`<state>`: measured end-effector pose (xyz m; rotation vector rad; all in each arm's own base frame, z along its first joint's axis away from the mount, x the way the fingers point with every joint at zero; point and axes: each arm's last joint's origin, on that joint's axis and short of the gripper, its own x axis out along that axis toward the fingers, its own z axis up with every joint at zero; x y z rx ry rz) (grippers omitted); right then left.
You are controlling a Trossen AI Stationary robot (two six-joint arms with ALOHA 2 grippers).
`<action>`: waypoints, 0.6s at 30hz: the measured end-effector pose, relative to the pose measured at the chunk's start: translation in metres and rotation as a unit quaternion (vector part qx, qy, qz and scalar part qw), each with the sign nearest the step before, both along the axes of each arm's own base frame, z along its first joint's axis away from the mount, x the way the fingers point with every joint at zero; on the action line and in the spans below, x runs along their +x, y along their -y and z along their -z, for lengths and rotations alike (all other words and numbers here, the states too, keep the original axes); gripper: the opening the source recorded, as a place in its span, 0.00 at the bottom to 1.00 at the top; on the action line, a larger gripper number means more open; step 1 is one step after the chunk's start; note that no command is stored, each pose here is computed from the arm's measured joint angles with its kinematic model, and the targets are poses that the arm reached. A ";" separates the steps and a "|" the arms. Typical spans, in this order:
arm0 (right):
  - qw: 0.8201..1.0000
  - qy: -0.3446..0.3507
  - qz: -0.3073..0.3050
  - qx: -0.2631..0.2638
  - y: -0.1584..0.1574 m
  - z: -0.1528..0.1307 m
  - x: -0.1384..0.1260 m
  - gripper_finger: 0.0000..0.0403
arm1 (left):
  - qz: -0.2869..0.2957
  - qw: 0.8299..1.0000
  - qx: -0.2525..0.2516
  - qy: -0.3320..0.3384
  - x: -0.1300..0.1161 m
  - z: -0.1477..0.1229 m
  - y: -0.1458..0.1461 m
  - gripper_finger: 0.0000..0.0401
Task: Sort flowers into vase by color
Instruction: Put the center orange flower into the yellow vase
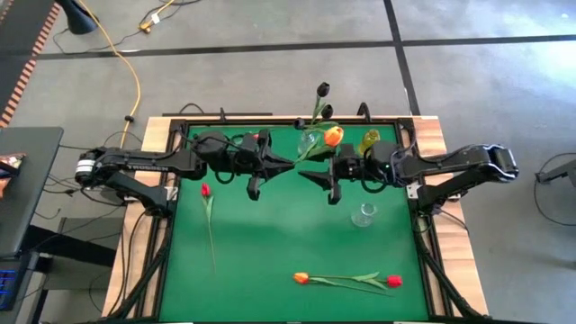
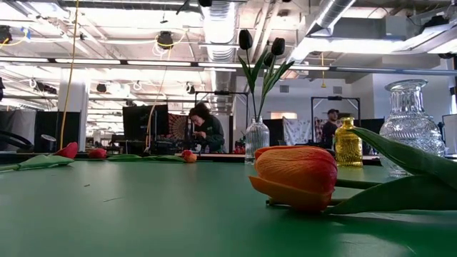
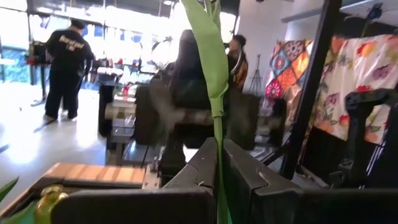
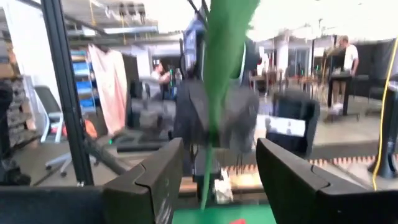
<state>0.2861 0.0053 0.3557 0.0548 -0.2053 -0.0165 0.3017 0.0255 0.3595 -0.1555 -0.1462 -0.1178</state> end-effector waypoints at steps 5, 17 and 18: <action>1.000 0.013 -0.001 -0.001 0.000 -0.002 0.000 0.57 | -0.005 1.000 -0.001 -0.006 0.000 0.001 0.000 0.00; 1.000 0.028 0.003 0.006 0.002 -0.005 -0.001 0.57 | -0.002 1.000 -0.019 -0.023 0.013 0.015 -0.002 0.00; 1.000 0.027 0.004 0.006 0.002 -0.005 -0.001 0.57 | 0.000 1.000 -0.022 -0.018 0.014 0.015 -0.001 0.00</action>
